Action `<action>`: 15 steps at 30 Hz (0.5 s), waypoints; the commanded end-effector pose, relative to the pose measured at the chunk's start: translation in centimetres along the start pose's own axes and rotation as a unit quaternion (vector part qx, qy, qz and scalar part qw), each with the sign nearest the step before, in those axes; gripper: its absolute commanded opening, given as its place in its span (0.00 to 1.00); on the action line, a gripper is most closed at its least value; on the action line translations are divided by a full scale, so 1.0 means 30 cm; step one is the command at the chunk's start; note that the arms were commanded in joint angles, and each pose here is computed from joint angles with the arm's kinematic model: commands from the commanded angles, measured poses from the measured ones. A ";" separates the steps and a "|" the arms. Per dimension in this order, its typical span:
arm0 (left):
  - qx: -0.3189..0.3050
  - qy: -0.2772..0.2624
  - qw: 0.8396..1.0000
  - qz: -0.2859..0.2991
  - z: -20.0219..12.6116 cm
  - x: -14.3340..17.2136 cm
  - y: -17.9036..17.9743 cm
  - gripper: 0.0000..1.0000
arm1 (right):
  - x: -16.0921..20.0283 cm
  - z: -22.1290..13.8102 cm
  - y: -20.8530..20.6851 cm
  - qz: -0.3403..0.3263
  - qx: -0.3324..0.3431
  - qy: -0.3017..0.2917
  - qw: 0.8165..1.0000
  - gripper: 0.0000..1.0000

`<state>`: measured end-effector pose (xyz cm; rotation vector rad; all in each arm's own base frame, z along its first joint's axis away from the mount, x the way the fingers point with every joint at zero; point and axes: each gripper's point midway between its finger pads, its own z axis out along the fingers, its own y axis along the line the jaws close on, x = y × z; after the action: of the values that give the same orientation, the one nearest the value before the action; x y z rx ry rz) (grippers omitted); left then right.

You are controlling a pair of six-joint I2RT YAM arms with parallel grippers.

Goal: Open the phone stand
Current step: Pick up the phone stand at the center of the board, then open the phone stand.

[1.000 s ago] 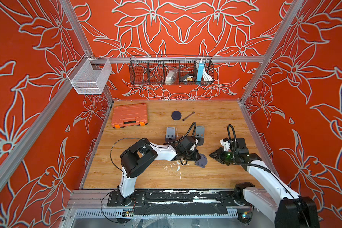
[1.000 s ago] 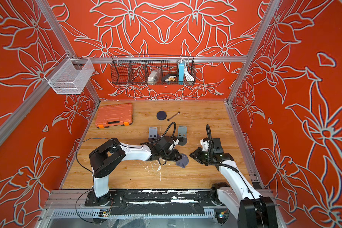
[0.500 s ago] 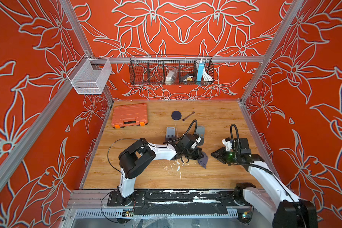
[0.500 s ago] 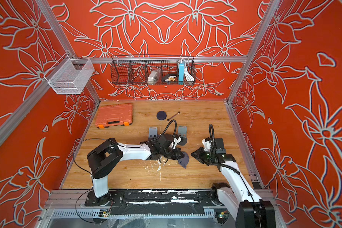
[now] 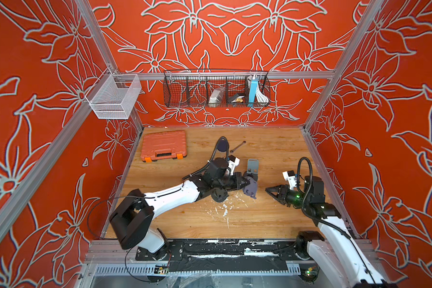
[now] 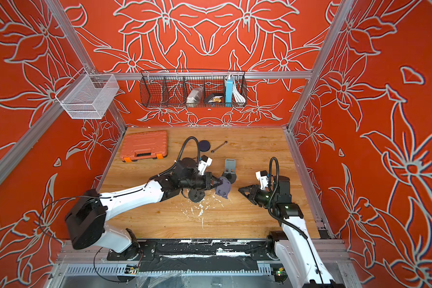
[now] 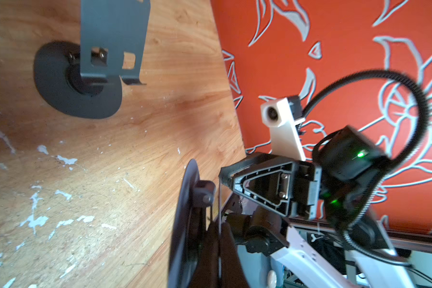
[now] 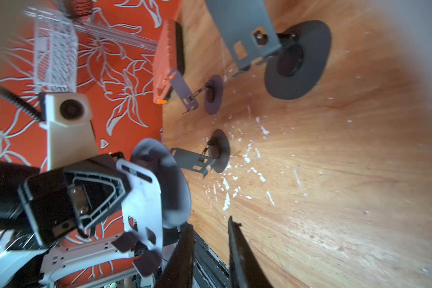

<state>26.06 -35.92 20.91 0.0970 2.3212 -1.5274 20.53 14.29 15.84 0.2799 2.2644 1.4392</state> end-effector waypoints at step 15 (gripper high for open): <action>0.118 -0.021 0.992 -0.028 -0.097 -0.002 -0.145 0.00 | -0.005 0.020 0.210 -0.008 -0.129 0.004 0.992 0.34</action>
<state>24.47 -34.90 21.74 0.0013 2.2672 -1.7155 20.53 16.60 20.29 0.2276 2.0803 1.6785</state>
